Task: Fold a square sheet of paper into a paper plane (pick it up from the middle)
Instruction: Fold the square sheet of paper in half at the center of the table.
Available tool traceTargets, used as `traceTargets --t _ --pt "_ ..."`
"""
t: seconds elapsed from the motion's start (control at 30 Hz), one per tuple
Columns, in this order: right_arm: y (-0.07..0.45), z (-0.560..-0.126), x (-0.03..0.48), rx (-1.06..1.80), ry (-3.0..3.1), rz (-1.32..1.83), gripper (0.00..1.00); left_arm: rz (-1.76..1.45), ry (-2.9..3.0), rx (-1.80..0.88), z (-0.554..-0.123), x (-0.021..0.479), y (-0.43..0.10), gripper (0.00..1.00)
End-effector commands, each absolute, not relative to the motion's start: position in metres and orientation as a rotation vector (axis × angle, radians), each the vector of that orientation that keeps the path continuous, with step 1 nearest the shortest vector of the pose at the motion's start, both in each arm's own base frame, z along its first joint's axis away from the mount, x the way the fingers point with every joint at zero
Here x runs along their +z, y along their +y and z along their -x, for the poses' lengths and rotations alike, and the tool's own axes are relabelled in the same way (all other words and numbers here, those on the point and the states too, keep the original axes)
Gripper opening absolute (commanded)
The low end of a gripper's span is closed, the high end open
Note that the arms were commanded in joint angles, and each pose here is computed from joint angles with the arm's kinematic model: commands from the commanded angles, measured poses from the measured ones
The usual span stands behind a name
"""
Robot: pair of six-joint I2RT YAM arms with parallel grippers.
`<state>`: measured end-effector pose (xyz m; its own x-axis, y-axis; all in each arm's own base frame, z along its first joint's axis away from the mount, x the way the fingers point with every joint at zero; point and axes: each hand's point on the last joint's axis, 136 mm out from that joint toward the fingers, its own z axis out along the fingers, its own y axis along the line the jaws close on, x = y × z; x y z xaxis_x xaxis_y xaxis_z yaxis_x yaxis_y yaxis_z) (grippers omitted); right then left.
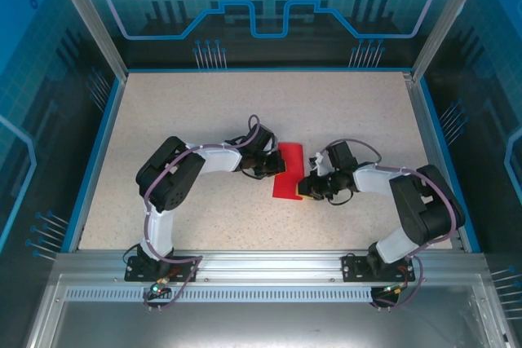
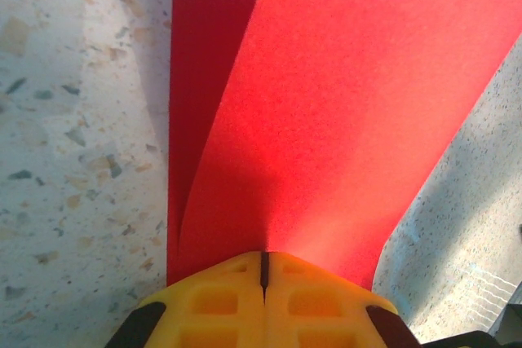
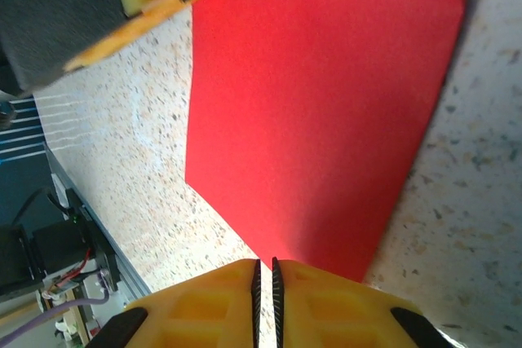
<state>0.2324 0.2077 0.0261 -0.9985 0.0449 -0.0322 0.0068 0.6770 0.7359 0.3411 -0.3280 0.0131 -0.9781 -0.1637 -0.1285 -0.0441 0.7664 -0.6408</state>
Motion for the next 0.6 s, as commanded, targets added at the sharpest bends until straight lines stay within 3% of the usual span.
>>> traceTargets --t 0.0,0.27,0.57 --pt "0.204 -0.213 0.008 1.202 2.927 -0.035 0.14 0.203 2.982 -0.771 -0.305 -0.045 -0.301 0.0" --pt "0.193 -0.206 -0.014 1.081 3.022 -0.079 0.12 0.199 2.988 -0.766 -0.304 -0.047 -0.301 0.0" --pt "0.199 -0.256 0.047 1.219 2.801 -0.082 0.11 0.196 2.991 -0.76 -0.304 -0.047 -0.3 0.0"
